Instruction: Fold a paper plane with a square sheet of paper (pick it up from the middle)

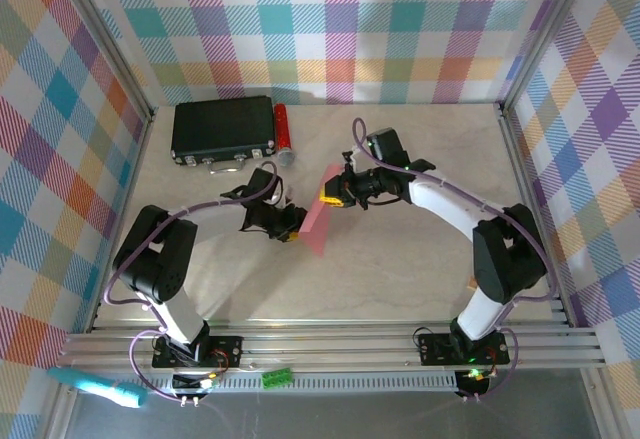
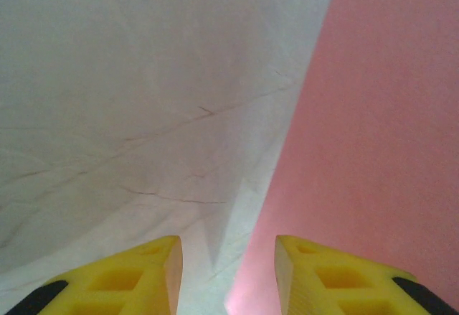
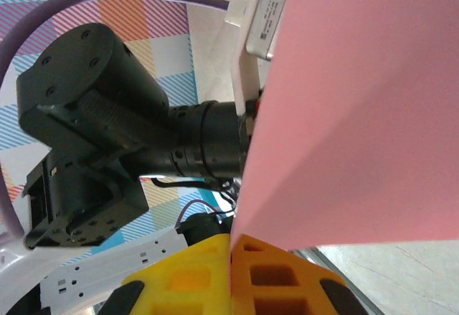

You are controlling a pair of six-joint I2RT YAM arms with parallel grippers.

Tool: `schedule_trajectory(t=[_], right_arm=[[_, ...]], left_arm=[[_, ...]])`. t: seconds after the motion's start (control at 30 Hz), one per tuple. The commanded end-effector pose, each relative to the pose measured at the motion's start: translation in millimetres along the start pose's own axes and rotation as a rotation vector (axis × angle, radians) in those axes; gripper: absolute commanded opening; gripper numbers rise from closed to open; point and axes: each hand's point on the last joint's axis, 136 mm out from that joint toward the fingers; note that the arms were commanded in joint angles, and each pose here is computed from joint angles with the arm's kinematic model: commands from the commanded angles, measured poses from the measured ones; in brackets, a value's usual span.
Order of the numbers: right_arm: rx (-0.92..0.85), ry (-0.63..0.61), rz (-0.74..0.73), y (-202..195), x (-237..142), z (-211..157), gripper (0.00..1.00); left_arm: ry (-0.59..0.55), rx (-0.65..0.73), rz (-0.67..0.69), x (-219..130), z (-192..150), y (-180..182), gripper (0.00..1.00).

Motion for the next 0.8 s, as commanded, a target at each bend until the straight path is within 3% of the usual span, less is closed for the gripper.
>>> schedule_trajectory(t=[0.0, 0.3, 0.53, 0.63, 0.77], right_arm=[[-0.009, 0.021, 0.058, 0, 11, 3, 0.02], [0.034, 0.04, -0.007, -50, 27, -5, 0.02], [0.058, 0.042, -0.046, -78, 29, -10, 0.02], [0.055, 0.044, -0.036, -77, 29, -10, 0.02], [0.05, 0.043, -0.042, -81, 26, -10, 0.02]], left_arm=[[0.045, -0.007, -0.044, 8, -6, -5, 0.39], [-0.003, -0.028, 0.107, 7, 0, 30, 0.39], [-0.118, -0.018, 0.213, -14, 15, 44, 0.39], [-0.165, 0.003, 0.182, -28, 18, 32, 0.4], [-0.185, 0.017, 0.04, -34, 17, 3, 0.46]])
Point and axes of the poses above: each hand's point on the last joint's axis, 136 mm out from that joint toward the fingers, its own x axis out along the fingers, its own y axis along the line the jaws close on, z = x × y, and after that the axes turned 5 degrees about -x, right-handed
